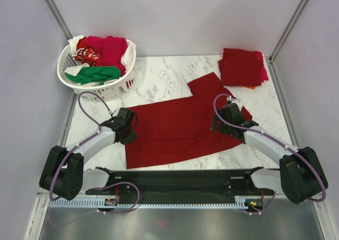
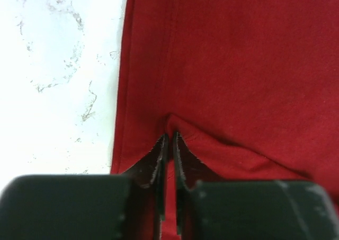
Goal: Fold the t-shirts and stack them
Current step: Fold the tshirt
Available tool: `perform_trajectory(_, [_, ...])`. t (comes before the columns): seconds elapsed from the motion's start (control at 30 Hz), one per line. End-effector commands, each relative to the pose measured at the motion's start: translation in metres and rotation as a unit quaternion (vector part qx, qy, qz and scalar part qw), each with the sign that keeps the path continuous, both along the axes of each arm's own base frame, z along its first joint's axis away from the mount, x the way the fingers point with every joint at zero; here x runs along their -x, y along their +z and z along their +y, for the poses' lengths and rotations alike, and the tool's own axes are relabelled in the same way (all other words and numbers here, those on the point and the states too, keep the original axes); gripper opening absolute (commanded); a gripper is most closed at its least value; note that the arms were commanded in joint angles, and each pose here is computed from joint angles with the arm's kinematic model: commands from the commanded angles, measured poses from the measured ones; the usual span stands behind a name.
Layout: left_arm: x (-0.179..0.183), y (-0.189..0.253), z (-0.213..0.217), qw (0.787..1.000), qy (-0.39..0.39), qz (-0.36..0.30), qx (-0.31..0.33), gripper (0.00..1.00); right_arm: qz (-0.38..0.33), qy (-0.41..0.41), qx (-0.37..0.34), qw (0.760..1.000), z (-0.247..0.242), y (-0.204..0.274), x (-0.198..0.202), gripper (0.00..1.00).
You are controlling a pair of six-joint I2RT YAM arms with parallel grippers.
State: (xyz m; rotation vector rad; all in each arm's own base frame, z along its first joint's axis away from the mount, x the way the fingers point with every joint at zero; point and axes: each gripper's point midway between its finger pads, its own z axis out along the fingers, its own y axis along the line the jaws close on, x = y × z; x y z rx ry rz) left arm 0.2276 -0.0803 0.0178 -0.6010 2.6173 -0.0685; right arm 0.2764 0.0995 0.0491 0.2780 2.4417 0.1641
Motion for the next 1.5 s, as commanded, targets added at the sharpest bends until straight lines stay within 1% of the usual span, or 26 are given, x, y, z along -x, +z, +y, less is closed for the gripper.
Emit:
perform_trajectory(0.0, [-0.018, 0.01, -0.003, 0.999, -0.007, -0.033, -0.006, 0.08, -0.002, -0.01, 0.004, 1.0, -0.005, -0.01, 0.001, 0.9])
perform_trajectory(0.07, [-0.017, 0.01, -0.003, 0.999, -0.008, -0.033, -0.005, 0.02, 0.014, -0.017, 0.002, 1.0, -0.007, -0.024, 0.007, 0.9])
perform_trajectory(0.27, [-0.014, 0.016, -0.004, 0.999, -0.011, -0.043, 0.005, 0.02, 0.045, -0.051, -0.015, 0.998, -0.012, -0.04, 0.013, 0.9])
perform_trajectory(0.33, [-0.013, 0.02, -0.006, 0.999, -0.011, -0.05, 0.013, 0.02, 0.074, -0.051, -0.021, 0.996, -0.009, -0.052, 0.017, 0.9])
perform_trajectory(0.4, [-0.01, 0.023, -0.005, 0.998, -0.009, -0.052, 0.017, 0.02, 0.097, -0.051, -0.013, 0.994, -0.012, -0.059, 0.019, 0.9])
perform_trajectory(0.63, [0.005, 0.033, 0.005, 0.999, 0.012, -0.049, 0.01, 0.02, 0.103, -0.054, -0.013, 0.993, -0.016, -0.058, 0.022, 0.9])
perform_trajectory(0.8, [0.018, 0.037, 0.014, 0.998, 0.044, -0.04, 0.004, 0.02, 0.11, -0.054, -0.012, 0.992, -0.017, -0.061, 0.027, 0.9])
perform_trajectory(1.07, [0.042, 0.029, 0.034, 0.993, 0.113, 0.007, -0.03, 0.02, 0.113, -0.052, -0.007, 0.992, -0.017, -0.061, 0.027, 0.91])
perform_trajectory(1.37, [0.055, 0.021, 0.04, 0.988, 0.144, 0.022, -0.046, 0.02, 0.116, -0.057, -0.003, 0.992, -0.02, -0.062, 0.028, 0.93])
perform_trajectory(1.43, [0.059, 0.016, 0.04, 0.988, 0.143, 0.034, -0.048, 0.04, 0.115, -0.058, -0.003, 0.992, -0.021, -0.062, 0.028, 0.94])
perform_trajectory(1.47, [0.06, 0.014, 0.039, 0.988, 0.139, 0.039, -0.05, 0.08, 0.116, -0.057, -0.003, 0.992, -0.02, -0.062, 0.029, 0.94])
